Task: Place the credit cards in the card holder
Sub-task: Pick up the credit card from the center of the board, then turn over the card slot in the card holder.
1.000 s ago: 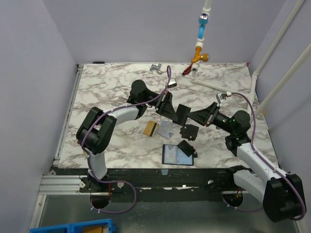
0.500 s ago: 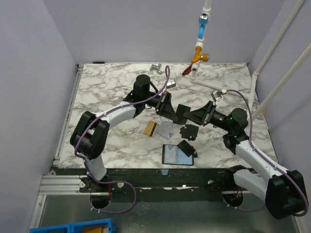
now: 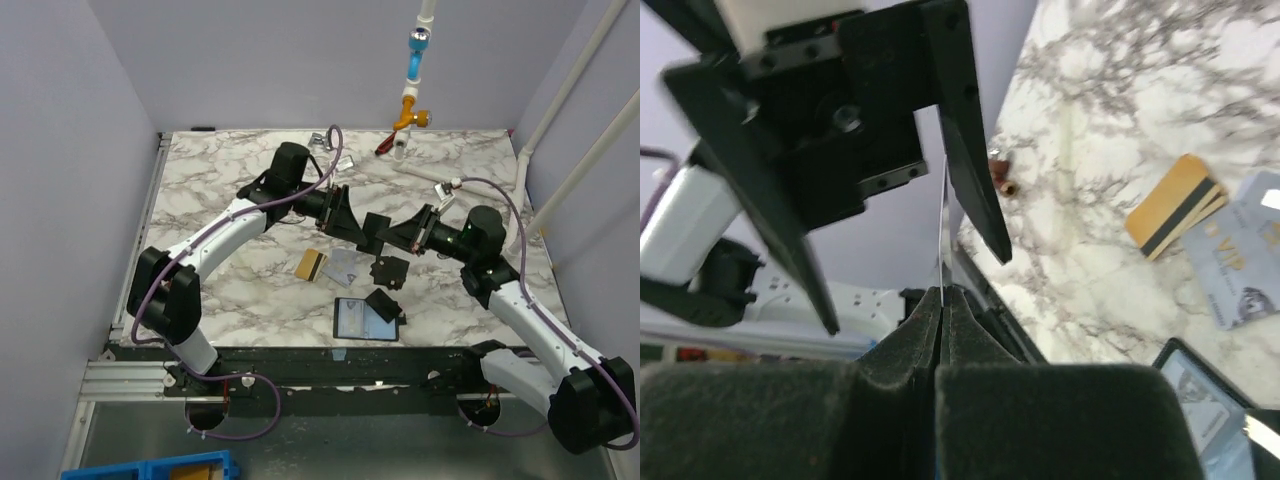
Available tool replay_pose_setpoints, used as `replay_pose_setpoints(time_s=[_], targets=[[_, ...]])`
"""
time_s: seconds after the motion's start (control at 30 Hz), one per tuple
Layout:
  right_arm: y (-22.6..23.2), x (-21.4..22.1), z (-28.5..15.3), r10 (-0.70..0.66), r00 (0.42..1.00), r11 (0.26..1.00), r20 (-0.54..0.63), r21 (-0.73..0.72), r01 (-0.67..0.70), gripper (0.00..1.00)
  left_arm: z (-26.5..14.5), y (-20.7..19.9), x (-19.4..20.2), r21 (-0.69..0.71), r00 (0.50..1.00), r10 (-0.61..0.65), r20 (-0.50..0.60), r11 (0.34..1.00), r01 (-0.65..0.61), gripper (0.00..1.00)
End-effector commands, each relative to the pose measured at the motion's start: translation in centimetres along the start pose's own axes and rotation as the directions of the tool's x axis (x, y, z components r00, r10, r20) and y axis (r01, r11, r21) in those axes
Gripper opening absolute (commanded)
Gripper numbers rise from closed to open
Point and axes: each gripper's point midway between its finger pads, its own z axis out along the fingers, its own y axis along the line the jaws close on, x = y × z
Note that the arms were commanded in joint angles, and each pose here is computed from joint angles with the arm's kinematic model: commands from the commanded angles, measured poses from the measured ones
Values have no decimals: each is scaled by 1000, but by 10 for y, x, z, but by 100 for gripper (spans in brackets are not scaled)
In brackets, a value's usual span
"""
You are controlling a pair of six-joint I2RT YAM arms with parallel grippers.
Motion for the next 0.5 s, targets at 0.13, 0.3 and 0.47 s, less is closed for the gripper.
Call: replay_pose_setpoints(time_s=[0.13, 0.3, 0.47], targets=[[-70, 29, -26, -40, 992, 895, -122, 437, 90, 1, -48, -5, 2, -206, 978, 189, 84, 964, -169, 98], [-101, 77, -37, -39, 963, 737, -268, 643, 209, 1, -78, 38, -1, -300, 981, 39, 191, 954, 21, 99], [-106, 99, -51, -70, 936, 597, -345, 737, 316, 1, -81, 49, 7, -466, 969, 146, 201, 884, -36, 99]])
